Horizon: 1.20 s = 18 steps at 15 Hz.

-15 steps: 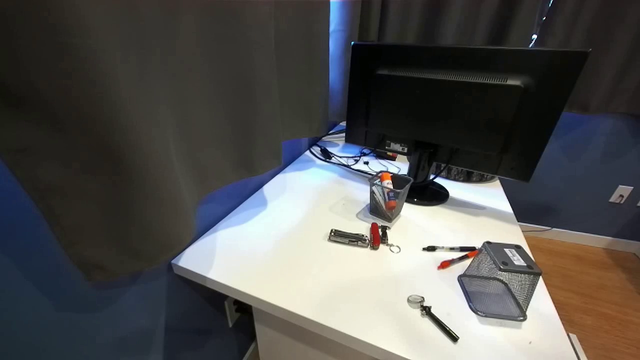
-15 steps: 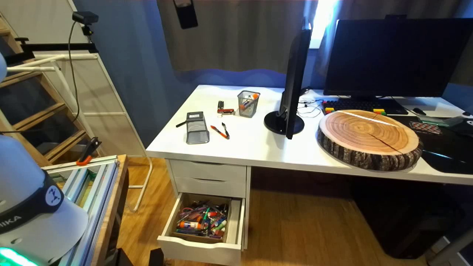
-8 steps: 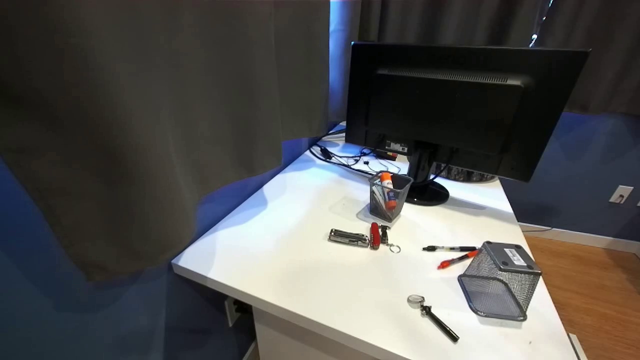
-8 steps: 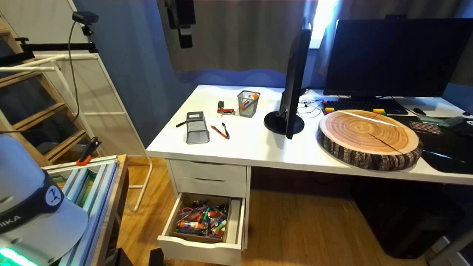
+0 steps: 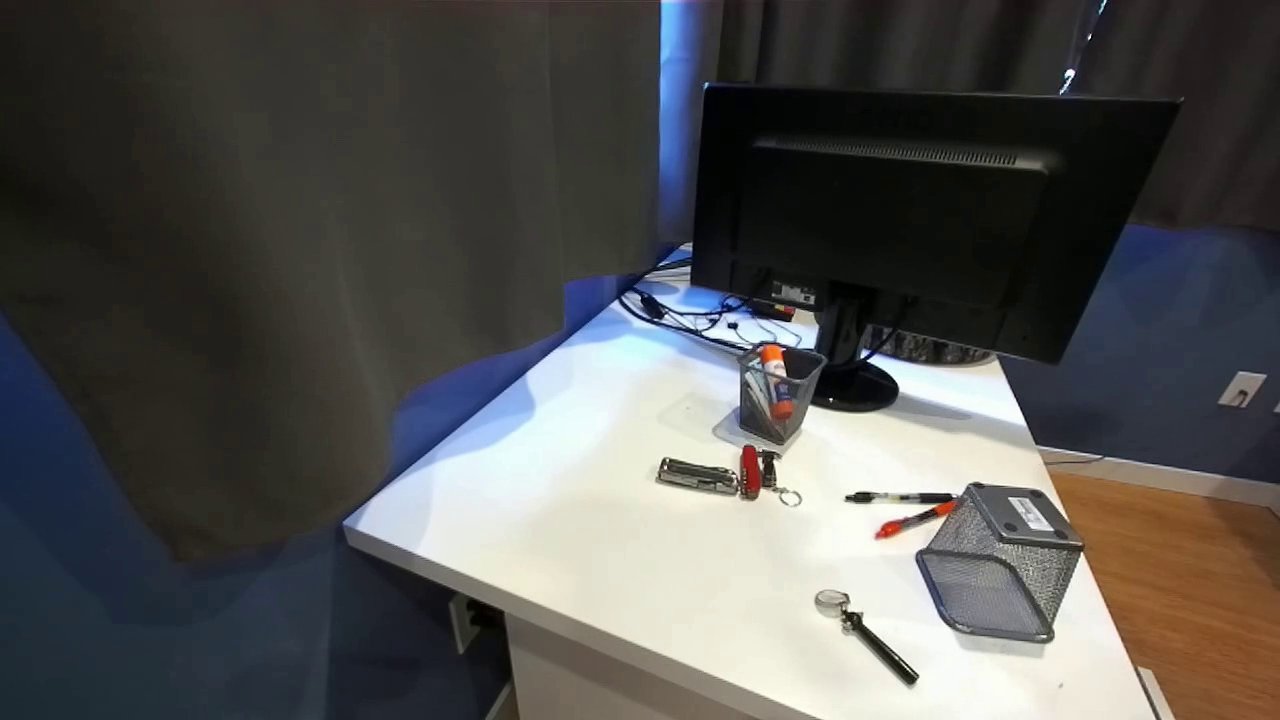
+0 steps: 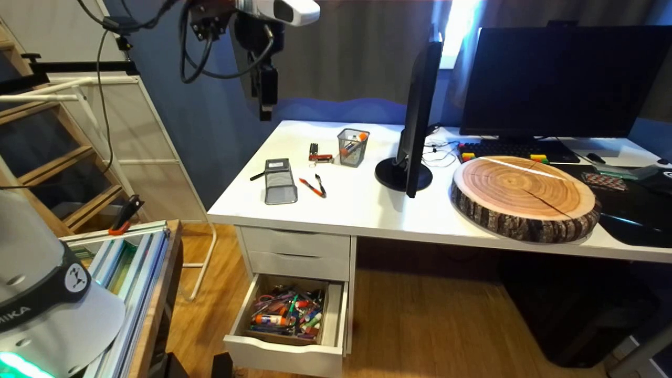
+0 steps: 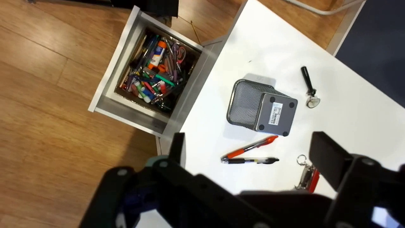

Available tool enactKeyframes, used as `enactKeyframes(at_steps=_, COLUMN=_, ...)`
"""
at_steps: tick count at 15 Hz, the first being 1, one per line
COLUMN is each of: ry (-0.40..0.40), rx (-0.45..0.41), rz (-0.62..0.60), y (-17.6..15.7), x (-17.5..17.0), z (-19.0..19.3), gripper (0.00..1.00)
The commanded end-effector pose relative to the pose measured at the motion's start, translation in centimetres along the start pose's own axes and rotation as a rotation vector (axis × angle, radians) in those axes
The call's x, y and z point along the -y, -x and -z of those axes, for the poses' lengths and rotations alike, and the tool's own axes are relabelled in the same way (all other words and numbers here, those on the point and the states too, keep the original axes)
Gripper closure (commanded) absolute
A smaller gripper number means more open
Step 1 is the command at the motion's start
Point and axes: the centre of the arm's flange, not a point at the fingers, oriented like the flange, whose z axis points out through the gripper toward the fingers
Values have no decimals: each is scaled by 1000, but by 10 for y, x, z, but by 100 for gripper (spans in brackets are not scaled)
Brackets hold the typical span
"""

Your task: Correctly position the small bin, then place a pen in it

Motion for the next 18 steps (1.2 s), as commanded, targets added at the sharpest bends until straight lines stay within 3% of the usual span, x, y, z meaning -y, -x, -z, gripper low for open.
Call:
enactKeyframes(at_steps=1, ry=-21, rx=29, rz=-135, y=-30, x=26, z=-45, gripper=0)
enactKeyframes(at_steps=2, ry=-25, rx=44, rz=-152, y=-30, x=30, z=-56, gripper=0)
enactKeyframes(at_steps=3, ry=6, rx=25, rz=-96, y=-13, x=13, z=-39, gripper=0)
enactKeyframes(at_steps=7, ry=3, rx=55, rz=-131, y=-23, x=19, z=-57, gripper=0)
enactKeyframes(at_steps=8, ry=0, rx=71, rz=-197, y=-24, x=13, z=-55, gripper=0)
enactKeyframes(at_steps=9, ry=31, rx=94, rz=-230, y=-27, x=11, z=-60, gripper=0)
enactKeyframes(at_steps=12, ry=29, rx=174, rz=-307, y=-45, x=27, z=-93, gripper=0)
enactKeyframes(at_steps=18, ry=68, rx=339, rz=-358, y=-89, x=61, z=-134, gripper=0)
